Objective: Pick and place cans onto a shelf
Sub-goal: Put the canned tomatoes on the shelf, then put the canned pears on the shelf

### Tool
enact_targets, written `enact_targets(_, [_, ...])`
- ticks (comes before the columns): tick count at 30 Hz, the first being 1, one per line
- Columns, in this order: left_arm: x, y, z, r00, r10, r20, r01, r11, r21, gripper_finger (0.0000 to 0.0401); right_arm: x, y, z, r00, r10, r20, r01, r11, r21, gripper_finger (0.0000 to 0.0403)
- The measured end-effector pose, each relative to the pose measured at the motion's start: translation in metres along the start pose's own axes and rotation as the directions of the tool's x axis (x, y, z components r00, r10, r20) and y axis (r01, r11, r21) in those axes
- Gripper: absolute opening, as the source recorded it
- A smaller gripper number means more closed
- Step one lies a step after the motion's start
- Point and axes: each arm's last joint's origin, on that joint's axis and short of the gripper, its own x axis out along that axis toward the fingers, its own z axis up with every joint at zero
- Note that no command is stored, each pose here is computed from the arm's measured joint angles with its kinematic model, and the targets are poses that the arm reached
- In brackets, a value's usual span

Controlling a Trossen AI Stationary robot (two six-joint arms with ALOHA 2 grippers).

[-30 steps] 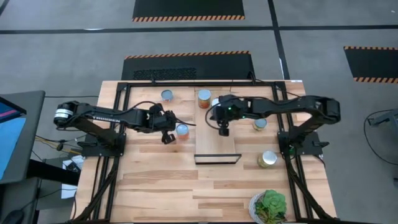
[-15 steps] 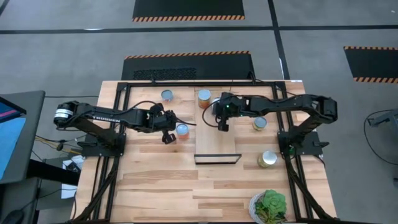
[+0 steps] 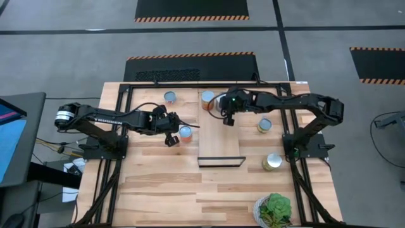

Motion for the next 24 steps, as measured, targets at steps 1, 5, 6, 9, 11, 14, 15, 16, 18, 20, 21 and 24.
enact_targets(1, [0.0, 0.0, 0.0, 1.0, 0.0, 0.0, 0.0, 1.0, 0.0, 0.0, 0.0, -0.002, 0.0, 1.0, -0.003, -0.001, 0.003, 1.0, 0.003, 0.0028])
enact_targets(5, [0.0, 0.0, 0.0, 1.0, 0.0, 0.0, 0.0, 1.0, -0.006, 0.0, 0.001, -0.007, -0.002, 1.0, -0.016, -0.007, 0.017, 1.0, 0.017, 0.0028])
enact_targets(6, [0.0, 0.0, 0.0, 1.0, 0.0, 0.0, 0.0, 1.0, -0.006, 0.0, 0.001, -0.008, -0.003, 1.0, -0.018, -0.008, 0.019, 1.0, 0.019, 0.0028])
enact_targets(9, [0.0, 0.0, 0.0, 1.0, -0.001, -0.001, 0.001, 1.0, -0.009, 0.0, 0.001, -0.011, -0.004, 1.0, -0.024, -0.011, 0.025, 0.999, 0.026, 0.0028])
enact_targets(11, [0.0, 0.0, 0.0, 1.0, -0.001, -0.001, 0.001, 1.0, -0.01, 0.0, 0.001, -0.012, -0.004, 1.0, -0.027, -0.012, 0.027, 0.999, 0.028, 0.0028])
enact_targets(14, [0.0, 0.0, 0.0, 1.0, -0.001, -0.001, 0.001, 1.0, -0.01, 0.0, 0.001, -0.014, -0.005, 0.999, -0.03, -0.014, 0.031, 0.999, 0.033, 0.0028])
enact_targets(15, [0.0, 0.0, 0.0, 1.0, -0.002, -0.001, 0.002, 1.0, -0.01, 0.0, 0.001, -0.015, -0.005, 0.999, -0.031, -0.014, 0.032, 0.999, 0.035, 0.0028])
enact_targets(16, [0.0, 0.0, 0.0, 1.0, -0.002, -0.001, 0.002, 1.0, -0.01, 0.0, 0.001, -0.015, -0.005, 0.999, -0.032, -0.015, 0.032, 0.999, 0.037, 0.0028])
enact_targets(18, [0.0, 0.0, 0.0, 1.0, -0.002, -0.001, 0.002, 1.0, -0.009, 0.0, 0.0, -0.012, -0.004, 1.0, -0.018, -0.01, 0.019, 0.999, 0.031, 0.0028])
enact_targets(20, [0.0, 0.0, 0.0, 1.0, -0.002, -0.001, 0.002, 1.0, -0.009, 0.0, -0.008, -0.008, -0.002, 1.0, -0.006, -0.01, 0.007, 1.0, 0.019, 0.0028])
enact_targets(21, [0.0, 0.0, 0.0, 1.0, -0.002, -0.001, 0.002, 1.0, -0.01, 0.0, -0.014, -0.005, 0.0, 1.0, 0.002, -0.009, -0.002, 1.0, 0.009, 0.0028])
enact_targets(24, [0.0, 0.0, 0.0, 1.0, -0.002, -0.001, 0.002, 1.0, -0.01, 0.0, -0.042, 0.002, 0.012, 0.999, 0.016, -0.028, -0.017, 1.0, -0.01, 0.0028])
